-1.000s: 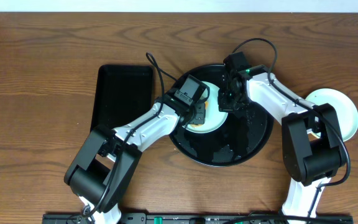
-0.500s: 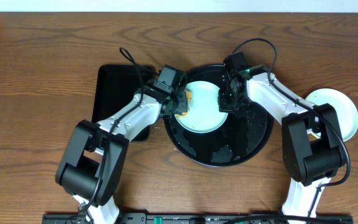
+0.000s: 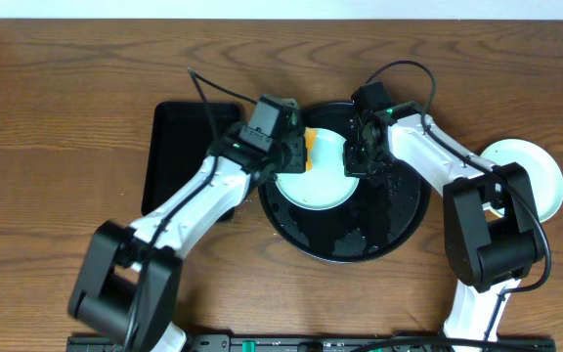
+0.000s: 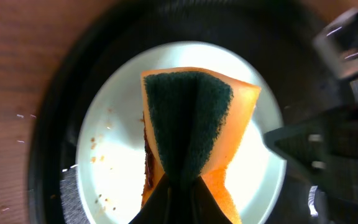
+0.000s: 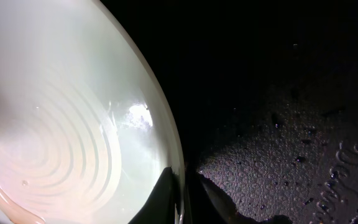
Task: Clean dirty plates on tray and stack at the side
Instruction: 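Scrub the stained plate with the sponge held in the left gripper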
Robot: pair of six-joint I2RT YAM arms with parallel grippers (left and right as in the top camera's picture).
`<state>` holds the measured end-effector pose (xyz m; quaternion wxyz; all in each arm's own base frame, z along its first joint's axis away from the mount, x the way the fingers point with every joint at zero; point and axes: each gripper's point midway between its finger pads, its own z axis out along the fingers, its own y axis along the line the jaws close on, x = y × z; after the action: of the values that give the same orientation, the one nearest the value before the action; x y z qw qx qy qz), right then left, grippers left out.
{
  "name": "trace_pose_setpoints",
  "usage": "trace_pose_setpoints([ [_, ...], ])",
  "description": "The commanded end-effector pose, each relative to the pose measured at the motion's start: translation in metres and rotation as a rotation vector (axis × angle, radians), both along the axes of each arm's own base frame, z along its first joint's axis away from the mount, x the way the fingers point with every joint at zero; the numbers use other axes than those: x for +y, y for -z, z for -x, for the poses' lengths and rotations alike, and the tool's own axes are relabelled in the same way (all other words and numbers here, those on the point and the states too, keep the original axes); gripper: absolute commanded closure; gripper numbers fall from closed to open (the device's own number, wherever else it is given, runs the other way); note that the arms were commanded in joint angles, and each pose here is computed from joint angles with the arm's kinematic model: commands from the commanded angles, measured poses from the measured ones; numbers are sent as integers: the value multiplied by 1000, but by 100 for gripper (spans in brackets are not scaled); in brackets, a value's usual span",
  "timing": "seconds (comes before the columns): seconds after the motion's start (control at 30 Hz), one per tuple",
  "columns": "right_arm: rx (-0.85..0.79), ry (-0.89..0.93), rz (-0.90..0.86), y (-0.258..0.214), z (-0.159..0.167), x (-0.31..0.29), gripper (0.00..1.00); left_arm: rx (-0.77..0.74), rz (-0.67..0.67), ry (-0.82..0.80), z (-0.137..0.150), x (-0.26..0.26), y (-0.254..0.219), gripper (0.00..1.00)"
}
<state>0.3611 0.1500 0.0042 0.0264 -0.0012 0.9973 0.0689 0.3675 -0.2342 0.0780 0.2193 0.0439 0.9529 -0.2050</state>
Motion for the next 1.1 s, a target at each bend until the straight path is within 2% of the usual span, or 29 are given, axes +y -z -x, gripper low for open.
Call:
trace_pose_setpoints([
  [0.0,71,-44,123,23,23,-18,99,17,-17,35,0,-11,20,92],
  [0.23,75,-44,123,23,24,-18,99,-9,-20,73,-4,-33,44,92],
  [0.57,85,-45,127,22,26,-19,99,-26,-378,-130,-20,45,81,92],
  [0.73,85,-45,127,22,26,-19,99,36,-432,-167,-15,74,87,93],
  [0.87,85,-45,127,22,26,-19,99,81,-488,-118,-5,87,88,92],
  [1.07,85,-44,127,22,26,-19,99,69,-539,-135,3,101,59,92],
])
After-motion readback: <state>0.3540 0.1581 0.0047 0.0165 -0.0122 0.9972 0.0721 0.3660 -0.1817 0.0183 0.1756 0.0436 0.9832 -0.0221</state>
